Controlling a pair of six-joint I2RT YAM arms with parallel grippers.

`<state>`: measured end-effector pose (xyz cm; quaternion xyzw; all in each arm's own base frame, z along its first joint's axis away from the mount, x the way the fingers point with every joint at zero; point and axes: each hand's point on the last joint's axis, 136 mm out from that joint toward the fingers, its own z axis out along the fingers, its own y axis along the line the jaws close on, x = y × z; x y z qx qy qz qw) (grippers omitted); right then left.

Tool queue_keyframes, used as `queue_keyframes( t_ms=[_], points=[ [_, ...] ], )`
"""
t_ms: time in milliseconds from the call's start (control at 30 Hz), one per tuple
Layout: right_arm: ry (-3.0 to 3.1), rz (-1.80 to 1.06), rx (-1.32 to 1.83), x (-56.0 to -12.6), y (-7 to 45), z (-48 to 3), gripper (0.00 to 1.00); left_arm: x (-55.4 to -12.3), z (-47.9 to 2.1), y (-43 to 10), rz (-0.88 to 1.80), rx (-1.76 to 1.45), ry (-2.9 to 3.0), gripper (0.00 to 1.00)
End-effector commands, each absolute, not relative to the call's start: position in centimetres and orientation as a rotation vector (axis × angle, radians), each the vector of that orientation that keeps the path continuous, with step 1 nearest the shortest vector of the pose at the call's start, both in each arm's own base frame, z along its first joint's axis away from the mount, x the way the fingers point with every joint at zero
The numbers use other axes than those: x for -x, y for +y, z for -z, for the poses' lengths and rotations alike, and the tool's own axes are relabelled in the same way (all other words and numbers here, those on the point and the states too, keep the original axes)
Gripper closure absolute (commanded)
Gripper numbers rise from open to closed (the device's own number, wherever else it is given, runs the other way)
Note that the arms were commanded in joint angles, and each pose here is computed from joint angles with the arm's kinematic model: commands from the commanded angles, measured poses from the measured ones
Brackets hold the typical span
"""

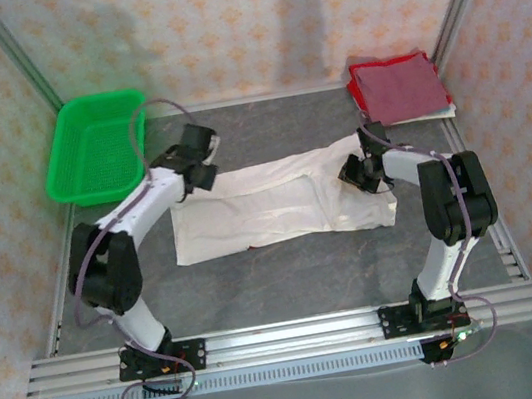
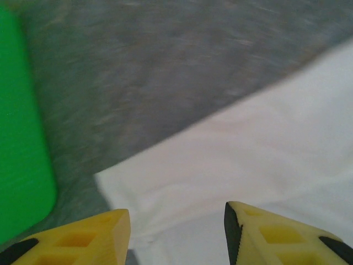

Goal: Fold and stack the t-shirts

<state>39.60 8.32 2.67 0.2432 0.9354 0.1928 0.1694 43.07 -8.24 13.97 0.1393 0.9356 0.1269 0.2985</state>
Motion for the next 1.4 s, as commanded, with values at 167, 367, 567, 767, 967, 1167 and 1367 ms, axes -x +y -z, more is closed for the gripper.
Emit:
queue_keyframes(
  t_ms=[167,367,567,767,967,1167,1367],
  points=[
    [2.723,-0.493,-0.753,-38.4,7.3,-0.7,0.71,-40.8,-8.6,-4.4,-0.506,-0.337,2.706,0.47],
    [2.739,-0.478,-0.744,-38.5,7.2,-0.6,0.71,-40.8,-7.7,-4.6,-0.626,-0.648,2.678,0.42],
    [2.734,-0.506,-0.749,-38.7,7.5,-0.5,0.7,-41.5,-6.7,-4.1,-0.651,-0.782,2.639,0.33],
    [2.73,-0.517,-0.757,-38.6,7.6,-0.5,0.71,-41.9,-4.7,-4.0,-0.649,-0.925,2.679,0.28],
    [2.733,-0.507,-0.753,-38.5,7.5,-0.5,0.71,-41.4,-4.3,-4.9,-0.576,-1.004,2.677,0.32],
    [2.731,-0.522,-0.754,-38.7,7.7,-0.5,0.71,-41.9,-3.8,-3.1,-0.726,-0.967,2.685,0.64],
    [2.731,-0.515,-0.751,-38.6,7.6,-0.6,0.71,-42.8,-6.2,-0.8,-0.966,-0.818,2.608,1.0]
  ],
)
